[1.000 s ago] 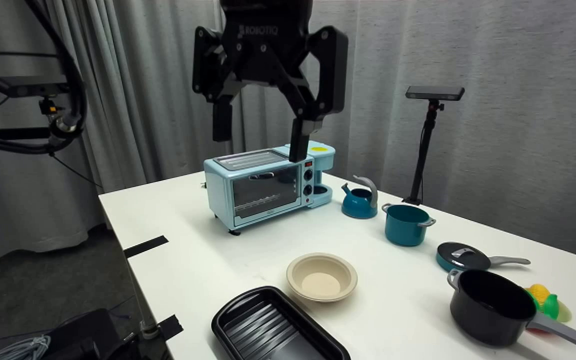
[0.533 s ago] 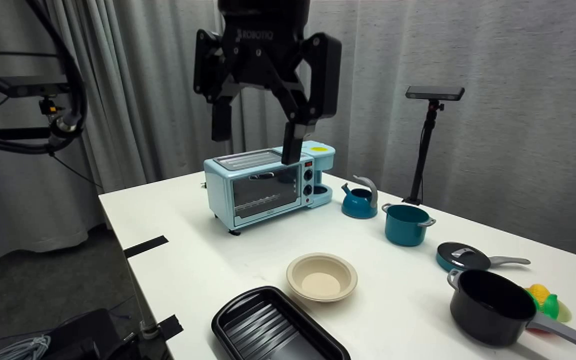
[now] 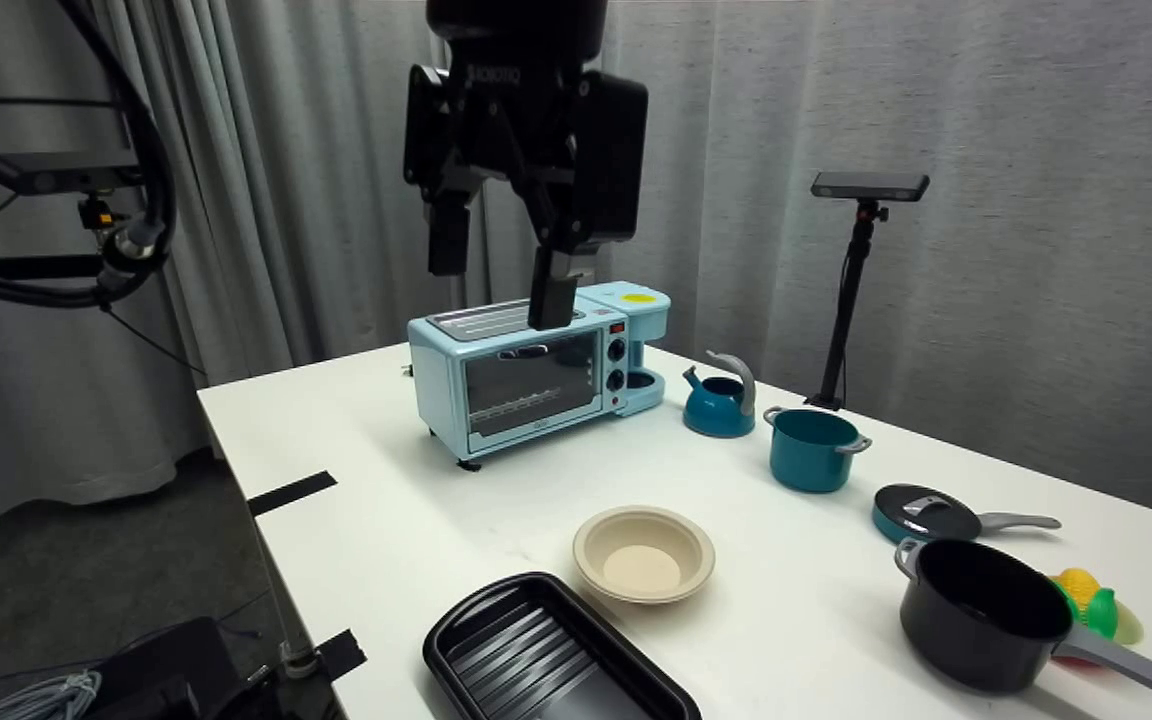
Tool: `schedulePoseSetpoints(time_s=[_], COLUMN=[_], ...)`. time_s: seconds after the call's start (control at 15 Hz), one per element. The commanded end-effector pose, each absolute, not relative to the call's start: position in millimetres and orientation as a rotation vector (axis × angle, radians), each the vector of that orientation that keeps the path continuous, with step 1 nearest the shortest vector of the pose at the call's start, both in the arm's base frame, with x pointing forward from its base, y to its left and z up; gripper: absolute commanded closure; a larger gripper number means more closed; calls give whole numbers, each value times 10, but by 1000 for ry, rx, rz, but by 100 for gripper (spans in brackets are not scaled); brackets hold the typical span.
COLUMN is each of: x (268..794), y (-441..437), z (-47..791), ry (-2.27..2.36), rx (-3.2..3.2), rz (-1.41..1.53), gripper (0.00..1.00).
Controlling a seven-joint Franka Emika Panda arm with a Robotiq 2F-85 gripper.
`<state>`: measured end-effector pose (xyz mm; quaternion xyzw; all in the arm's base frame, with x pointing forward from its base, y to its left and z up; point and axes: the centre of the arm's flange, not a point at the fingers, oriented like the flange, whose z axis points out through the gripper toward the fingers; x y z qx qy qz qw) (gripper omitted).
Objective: Put the purple plush toy on the beige plate
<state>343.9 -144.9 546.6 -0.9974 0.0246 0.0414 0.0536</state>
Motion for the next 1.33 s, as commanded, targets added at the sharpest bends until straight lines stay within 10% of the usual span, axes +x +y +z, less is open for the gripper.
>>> schedulePoseSetpoints(time_s=[0.0, 1.27], x=[3874, 4286], y=[-1668, -2300], z=[6039, 5371], ry=[322, 588], rx=[-3076, -3070], rz=[111, -22], gripper=[0, 0])
